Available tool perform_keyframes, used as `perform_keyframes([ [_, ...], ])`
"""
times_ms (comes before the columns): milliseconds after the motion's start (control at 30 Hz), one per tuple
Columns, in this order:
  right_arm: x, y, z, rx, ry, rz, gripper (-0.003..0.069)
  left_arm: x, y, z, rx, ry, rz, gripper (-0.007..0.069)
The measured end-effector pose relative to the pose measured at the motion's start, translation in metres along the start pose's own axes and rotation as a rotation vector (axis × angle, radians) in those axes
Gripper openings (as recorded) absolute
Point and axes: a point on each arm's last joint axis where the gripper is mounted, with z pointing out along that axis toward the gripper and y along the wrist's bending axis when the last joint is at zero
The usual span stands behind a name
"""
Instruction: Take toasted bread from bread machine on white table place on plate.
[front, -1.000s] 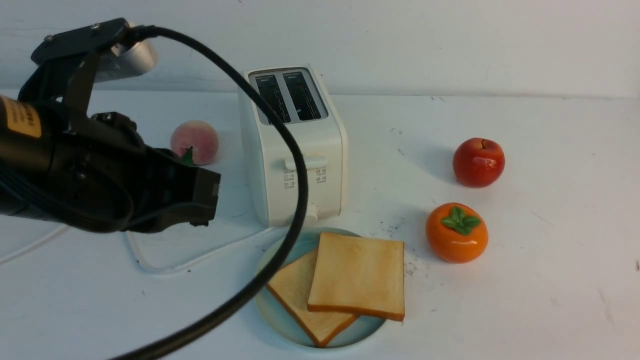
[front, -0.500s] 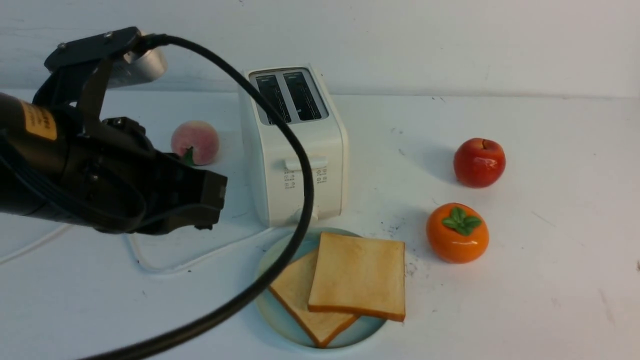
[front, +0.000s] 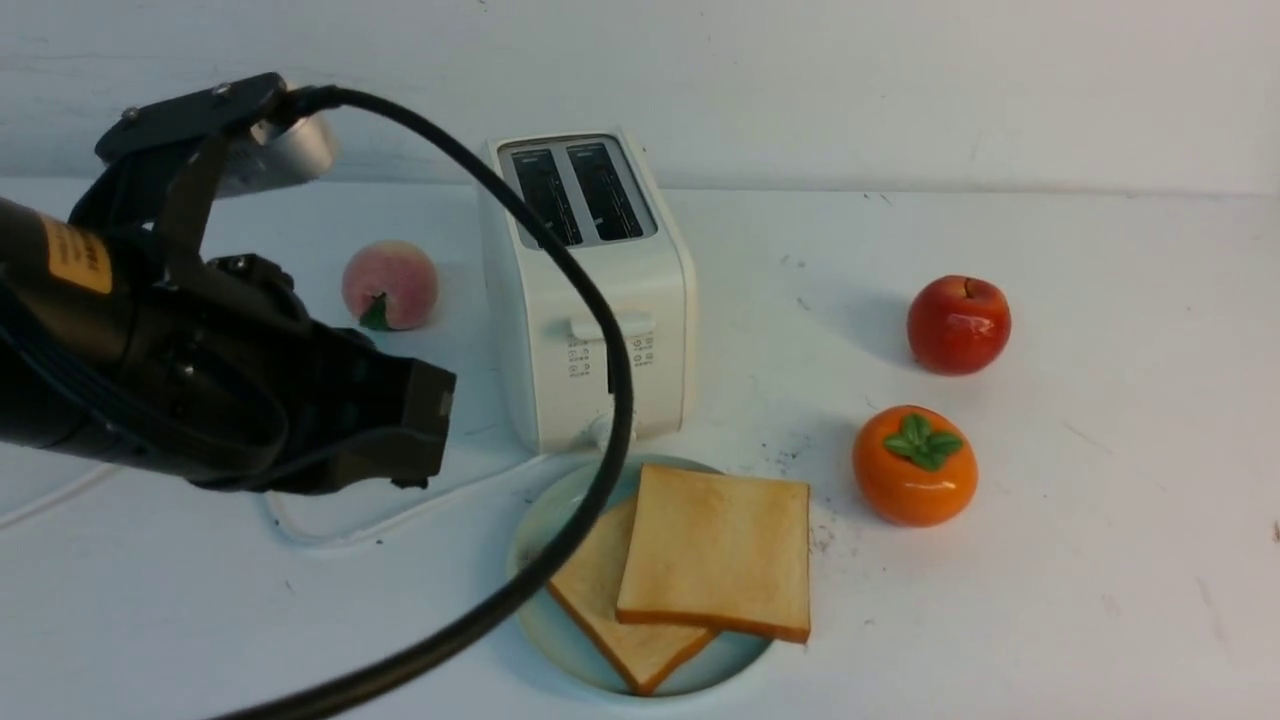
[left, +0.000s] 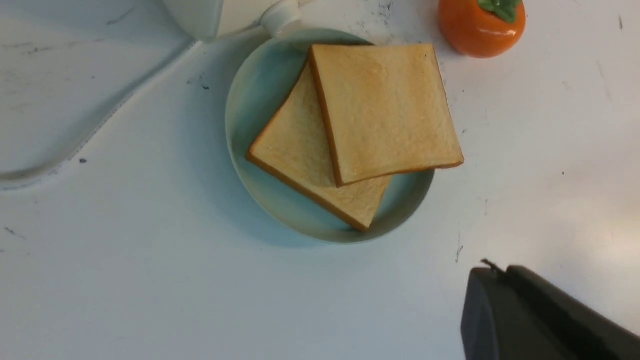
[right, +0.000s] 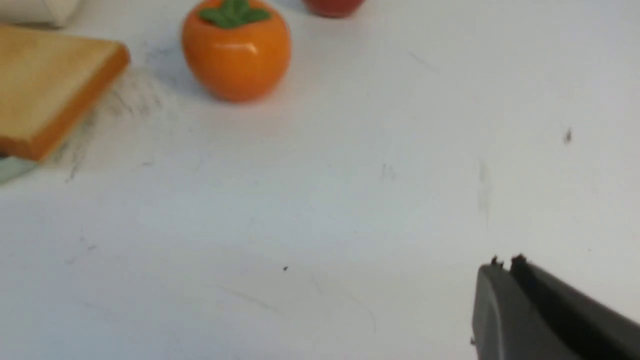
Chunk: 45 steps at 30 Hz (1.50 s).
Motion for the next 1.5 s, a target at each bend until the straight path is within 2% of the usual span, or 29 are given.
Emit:
perform_keyframes([
  [133,0.000,0.001,0.000,-0.024,-0.008,-0.020,0.0041,0.003,-0.002,-0.009,0.004,0.009,-0.066,-0.0012],
  [267,0.000,0.001,0.000,-0.024,-0.007,-0.020,0.0043,0.017,-0.003,-0.048,-0.034,-0.043,-0.019,-0.0012],
  [433,0.000,0.001,0.000,-0.025,-0.007,-0.018,0.0046,0.053,0.005,-0.107,-0.136,-0.104,0.021,-0.0012],
  [467,0.000,0.001,0.000,-0.025,-0.007,-0.018,0.0046,0.053,0.005,-0.107,-0.138,-0.105,0.020,-0.0012],
  [533,0.000,0.001,0.000,-0.025,-0.007,-0.018,0.0050,0.079,0.009,-0.127,-0.132,-0.132,0.023,-0.0012],
  [667,0.000,0.001,0.000,-0.025,-0.007,-0.018,0.0053,0.105,0.016,-0.127,-0.100,-0.147,0.017,-0.0011],
  [867,0.000,0.001,0.000,-0.026,-0.008,-0.016,0.0062,0.157,0.030,-0.103,0.028,-0.144,-0.031,-0.0008],
  [967,0.000,0.002,0.000,-0.029,-0.017,-0.004,0.0067,0.168,0.034,-0.100,0.035,-0.157,-0.030,-0.0006],
  [1400,-0.001,0.005,0.001,-0.064,-0.027,0.081,0.0088,0.161,0.035,-0.103,0.109,-0.405,-0.026,-0.0003],
  [1500,-0.001,0.005,0.001,-0.066,-0.027,0.084,0.0092,0.147,0.038,-0.091,0.151,-0.597,-0.044,-0.0003],
])
